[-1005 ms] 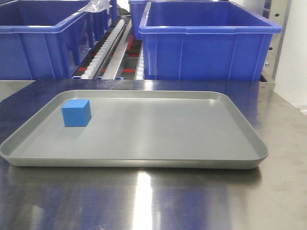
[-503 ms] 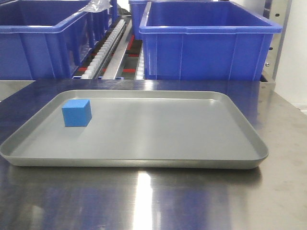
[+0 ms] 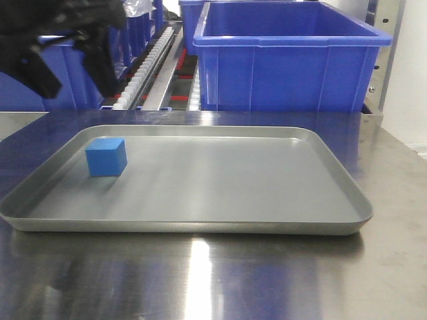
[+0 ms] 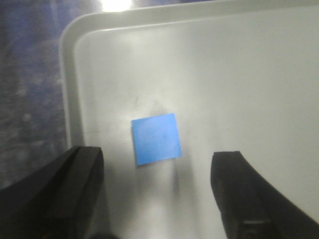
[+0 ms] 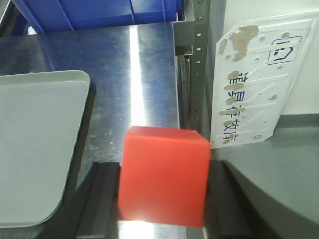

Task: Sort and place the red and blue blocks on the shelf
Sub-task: 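Move the left gripper over the blue cube, fingers open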

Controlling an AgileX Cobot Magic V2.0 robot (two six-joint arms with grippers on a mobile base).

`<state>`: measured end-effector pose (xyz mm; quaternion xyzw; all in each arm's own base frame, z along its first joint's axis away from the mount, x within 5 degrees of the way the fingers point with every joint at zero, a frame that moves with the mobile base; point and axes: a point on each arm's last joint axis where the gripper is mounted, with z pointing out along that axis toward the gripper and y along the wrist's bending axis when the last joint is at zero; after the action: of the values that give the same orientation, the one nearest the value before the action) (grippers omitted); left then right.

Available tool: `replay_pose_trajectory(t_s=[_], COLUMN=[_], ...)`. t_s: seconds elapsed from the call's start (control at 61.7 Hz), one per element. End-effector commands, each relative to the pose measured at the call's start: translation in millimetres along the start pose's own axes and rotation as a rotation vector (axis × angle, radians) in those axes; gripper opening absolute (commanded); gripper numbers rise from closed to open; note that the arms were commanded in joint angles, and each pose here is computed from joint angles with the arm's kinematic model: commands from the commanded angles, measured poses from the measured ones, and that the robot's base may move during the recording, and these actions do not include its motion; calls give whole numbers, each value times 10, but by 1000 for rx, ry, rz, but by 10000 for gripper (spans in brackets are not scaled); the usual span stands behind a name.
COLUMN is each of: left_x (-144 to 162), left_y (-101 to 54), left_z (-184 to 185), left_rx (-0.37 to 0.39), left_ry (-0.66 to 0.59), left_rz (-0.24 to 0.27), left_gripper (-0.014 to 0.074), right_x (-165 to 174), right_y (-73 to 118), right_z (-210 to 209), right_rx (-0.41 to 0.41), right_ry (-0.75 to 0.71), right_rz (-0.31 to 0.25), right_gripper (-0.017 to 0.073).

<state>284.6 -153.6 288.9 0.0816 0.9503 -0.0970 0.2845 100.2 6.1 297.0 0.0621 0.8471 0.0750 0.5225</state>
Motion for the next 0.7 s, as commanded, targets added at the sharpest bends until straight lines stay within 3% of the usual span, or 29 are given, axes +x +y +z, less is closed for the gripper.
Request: replay_pose_trajectory(t_s=[0.0, 0.681], left_x=[-161, -129], left_y=[-99, -159], left_z=[-121, 335], left_rx=[39, 34], left_ry=[-127, -73], left_rz=[-11, -17], left_gripper=[522, 522], right_x=[-152, -152], right_y=[17, 17], right_z=[-46, -46], right_rx=[-5, -5], right_ry=[-105, -105], right_rz=[-6, -6], right_gripper=[50, 50])
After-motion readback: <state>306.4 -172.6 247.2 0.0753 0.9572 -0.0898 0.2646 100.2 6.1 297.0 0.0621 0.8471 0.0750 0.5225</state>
